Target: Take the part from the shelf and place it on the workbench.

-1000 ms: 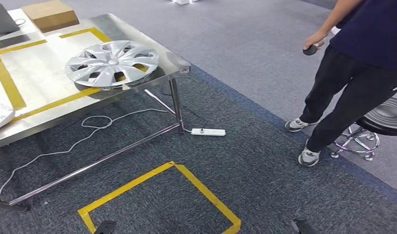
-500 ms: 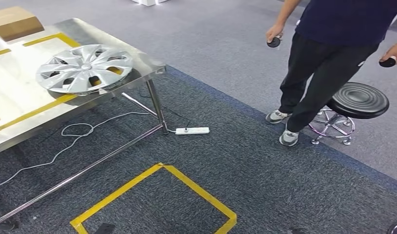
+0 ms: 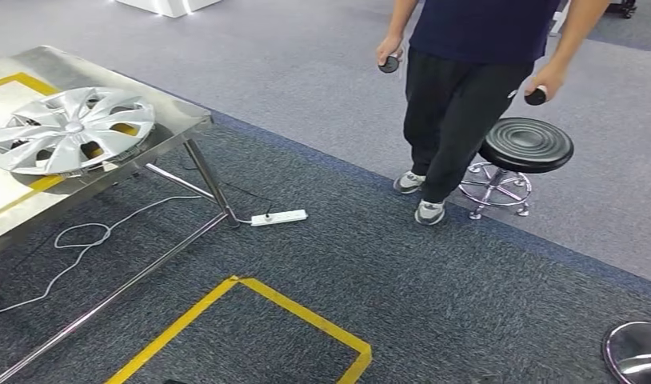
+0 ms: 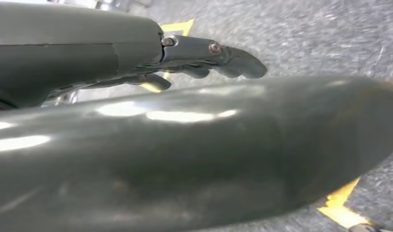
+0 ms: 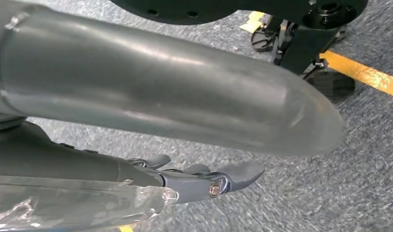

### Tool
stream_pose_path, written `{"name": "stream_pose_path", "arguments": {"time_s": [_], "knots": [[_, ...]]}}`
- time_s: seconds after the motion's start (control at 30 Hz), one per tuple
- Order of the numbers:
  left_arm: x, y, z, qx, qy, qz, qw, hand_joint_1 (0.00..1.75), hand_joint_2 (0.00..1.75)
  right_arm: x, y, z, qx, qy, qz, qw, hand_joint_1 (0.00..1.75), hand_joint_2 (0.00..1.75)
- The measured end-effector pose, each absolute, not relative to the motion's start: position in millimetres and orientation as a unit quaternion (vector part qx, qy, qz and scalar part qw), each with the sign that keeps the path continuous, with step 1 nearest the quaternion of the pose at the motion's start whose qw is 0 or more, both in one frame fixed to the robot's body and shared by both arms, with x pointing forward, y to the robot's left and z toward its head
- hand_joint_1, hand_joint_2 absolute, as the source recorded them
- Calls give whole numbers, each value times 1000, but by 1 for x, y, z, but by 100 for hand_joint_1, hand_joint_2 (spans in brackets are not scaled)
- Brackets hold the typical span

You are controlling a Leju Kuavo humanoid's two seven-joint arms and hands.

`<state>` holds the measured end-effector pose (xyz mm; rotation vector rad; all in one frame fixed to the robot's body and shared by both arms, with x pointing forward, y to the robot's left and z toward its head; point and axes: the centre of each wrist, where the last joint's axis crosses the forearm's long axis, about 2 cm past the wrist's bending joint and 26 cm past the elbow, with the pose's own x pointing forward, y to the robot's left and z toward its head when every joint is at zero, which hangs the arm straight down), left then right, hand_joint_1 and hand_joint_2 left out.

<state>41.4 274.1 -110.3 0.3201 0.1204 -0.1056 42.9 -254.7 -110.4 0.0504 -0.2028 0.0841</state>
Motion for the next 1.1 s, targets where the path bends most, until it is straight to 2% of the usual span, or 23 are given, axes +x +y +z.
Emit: {"name": "stream_pose_path", "arguments": {"time_s": [0.2, 0.47, 0.6, 0.73, 0.83, 1.1], "knots": [[42, 274, -110, 171, 58, -60, 982, 0, 0, 42, -251, -110, 32, -128, 39, 991, 0, 0], [61, 260, -107, 156, -68, -98, 980, 0, 0, 48, -248, -109, 33, -115, 53, 991, 0, 0], [78, 252, -104, 152, -100, -109, 977, 0, 0, 51, -248, -109, 32, -118, 56, 991, 0, 0], [80, 248, -102, 208, -122, -134, 961, 0, 0, 49, -249, -109, 24, -103, 37, 994, 0, 0], [70, 247, -103, 227, -107, -127, 960, 0, 0, 46, -250, -110, 24, -96, 32, 995, 0, 0], [60, 249, -106, 159, -37, -127, 978, 0, 0, 42, -250, -110, 30, -88, 41, 995, 0, 0]]}}
